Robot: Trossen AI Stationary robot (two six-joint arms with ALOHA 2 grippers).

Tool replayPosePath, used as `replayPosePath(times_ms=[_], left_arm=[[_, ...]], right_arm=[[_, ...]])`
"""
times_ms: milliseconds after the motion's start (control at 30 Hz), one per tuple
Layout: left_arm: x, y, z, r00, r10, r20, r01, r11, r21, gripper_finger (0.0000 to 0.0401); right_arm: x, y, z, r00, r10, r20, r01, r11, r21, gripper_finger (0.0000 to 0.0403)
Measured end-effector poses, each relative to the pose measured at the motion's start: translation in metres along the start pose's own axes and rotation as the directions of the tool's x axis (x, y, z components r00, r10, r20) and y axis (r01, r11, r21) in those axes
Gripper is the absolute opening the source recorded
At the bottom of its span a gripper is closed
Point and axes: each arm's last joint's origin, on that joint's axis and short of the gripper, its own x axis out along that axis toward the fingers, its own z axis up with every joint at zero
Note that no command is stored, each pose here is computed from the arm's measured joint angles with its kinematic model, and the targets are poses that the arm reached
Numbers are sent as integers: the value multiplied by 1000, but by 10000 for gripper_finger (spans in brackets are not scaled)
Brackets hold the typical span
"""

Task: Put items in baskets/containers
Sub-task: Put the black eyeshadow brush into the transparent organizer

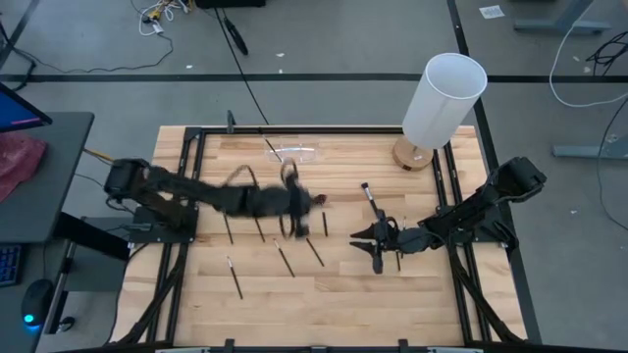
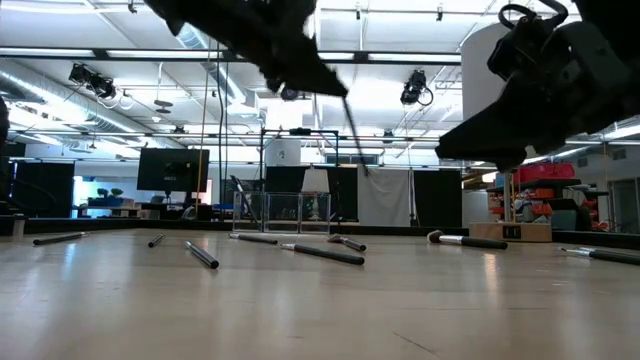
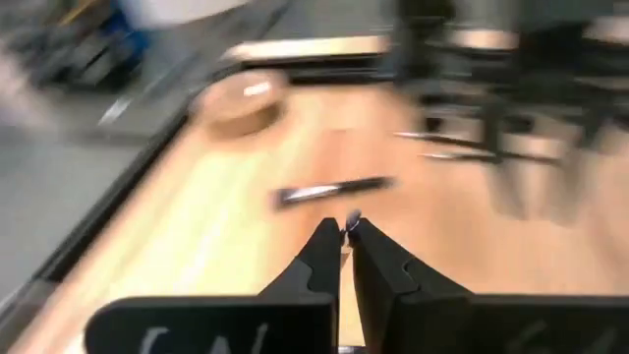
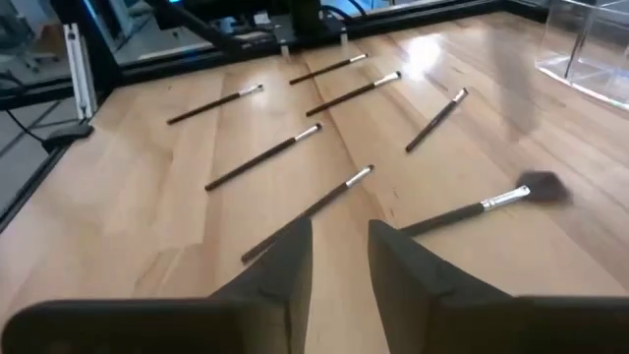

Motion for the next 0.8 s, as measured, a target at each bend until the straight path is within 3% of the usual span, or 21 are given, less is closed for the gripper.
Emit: replayPosePath(times_ms=[167,367,567,800], left_arm=[[2,76,-2,981,171,-91,-184,969,-165,12],[-1,146,-6,963,247,-105,-267,919,-289,12],[-8,187,-17,930,331,-163,-367,868,-333,14],[-8,208,-29,937,289,-195,-346,845,-408,16]], right_arm=[[0,0,0,1000,0,3,0,1000,-15,106],[0,-1,1,999,-42,22,42,999,-16,105],[0,-2,1,998,-63,30,64,997,-30,105],[0,-3,2,995,-95,43,97,994,-43,105]])
